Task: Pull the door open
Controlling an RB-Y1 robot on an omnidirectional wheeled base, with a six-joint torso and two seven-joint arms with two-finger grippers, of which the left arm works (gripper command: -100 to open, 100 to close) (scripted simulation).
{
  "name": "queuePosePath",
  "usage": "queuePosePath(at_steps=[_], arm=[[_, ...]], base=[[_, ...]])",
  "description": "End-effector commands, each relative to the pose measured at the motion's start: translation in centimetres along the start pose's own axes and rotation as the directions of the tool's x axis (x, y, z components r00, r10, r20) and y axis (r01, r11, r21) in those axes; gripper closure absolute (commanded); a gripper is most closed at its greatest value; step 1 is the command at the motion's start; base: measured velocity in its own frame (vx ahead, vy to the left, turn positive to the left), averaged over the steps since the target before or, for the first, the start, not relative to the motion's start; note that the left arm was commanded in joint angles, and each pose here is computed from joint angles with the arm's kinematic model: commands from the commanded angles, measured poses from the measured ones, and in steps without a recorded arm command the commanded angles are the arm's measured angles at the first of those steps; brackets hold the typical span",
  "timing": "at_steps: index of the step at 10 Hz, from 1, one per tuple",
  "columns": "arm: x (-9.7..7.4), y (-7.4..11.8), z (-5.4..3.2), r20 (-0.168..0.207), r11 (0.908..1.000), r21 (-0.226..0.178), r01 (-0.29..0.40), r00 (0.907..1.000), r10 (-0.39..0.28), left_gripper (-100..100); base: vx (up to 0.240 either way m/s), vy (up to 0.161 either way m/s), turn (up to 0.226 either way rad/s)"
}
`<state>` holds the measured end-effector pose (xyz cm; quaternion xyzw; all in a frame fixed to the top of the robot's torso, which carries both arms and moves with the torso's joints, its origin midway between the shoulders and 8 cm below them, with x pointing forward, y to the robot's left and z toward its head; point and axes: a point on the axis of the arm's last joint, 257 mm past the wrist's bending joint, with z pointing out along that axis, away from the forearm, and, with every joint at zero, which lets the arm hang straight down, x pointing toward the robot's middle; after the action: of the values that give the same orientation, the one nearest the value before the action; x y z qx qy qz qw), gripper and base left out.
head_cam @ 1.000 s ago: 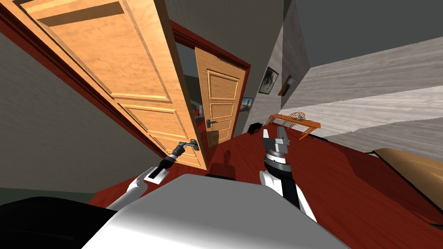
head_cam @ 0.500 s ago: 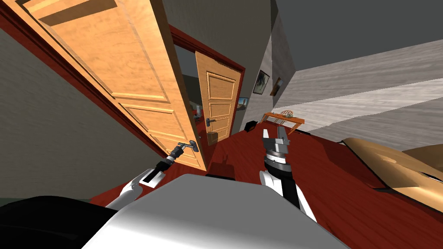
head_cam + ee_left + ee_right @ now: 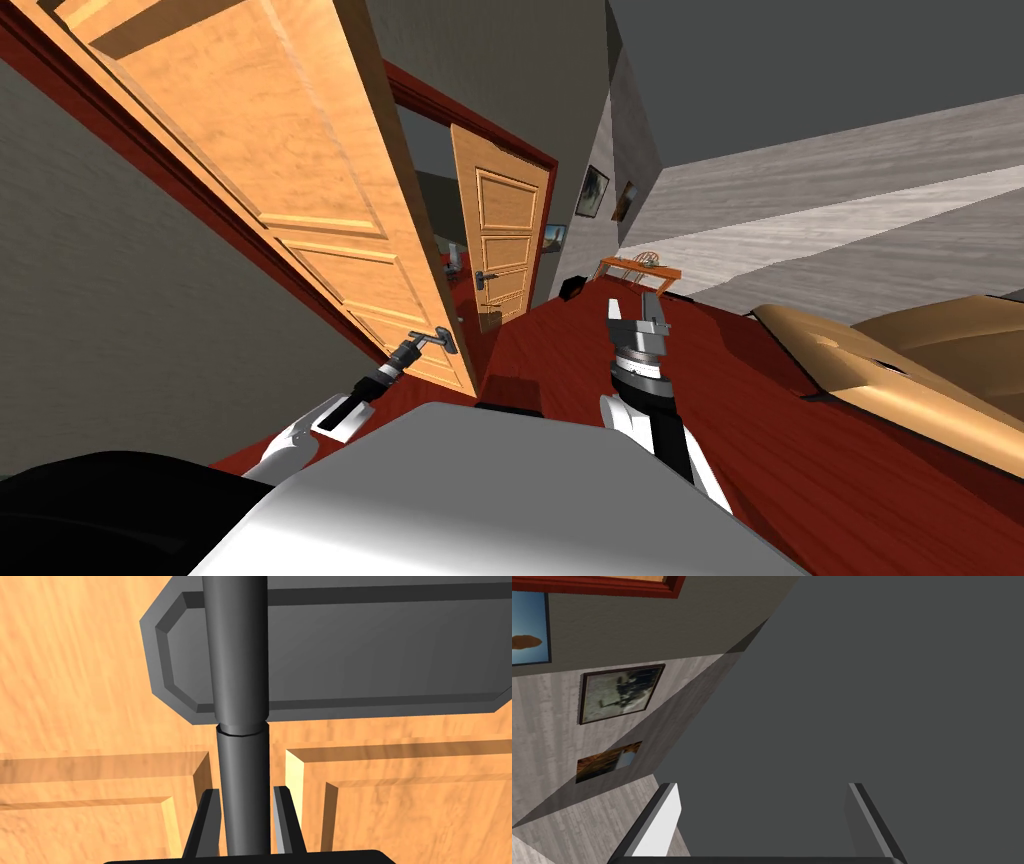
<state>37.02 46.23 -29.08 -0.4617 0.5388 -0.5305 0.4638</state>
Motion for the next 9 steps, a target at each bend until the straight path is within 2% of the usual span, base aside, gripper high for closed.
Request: queuePosePath(at_steps=[1,8,9], arm=[[0.4,0.0,-0.47,-0.02,1.0,0.006,0.003,0.9998,-0.003,100],[1.0,0.2,-2.69,-0.074,0.9999,0.007,0.01,0.9972,-0.009,100],[0.3,-0.1,-2.36,-0.058,1.0,0.009,0.002,0.9983,-0.001,100]], base=[[-0.209,0.098,-0.161],[-0.185,0.085,-0.143],[-0.088,0.038,-0.018]])
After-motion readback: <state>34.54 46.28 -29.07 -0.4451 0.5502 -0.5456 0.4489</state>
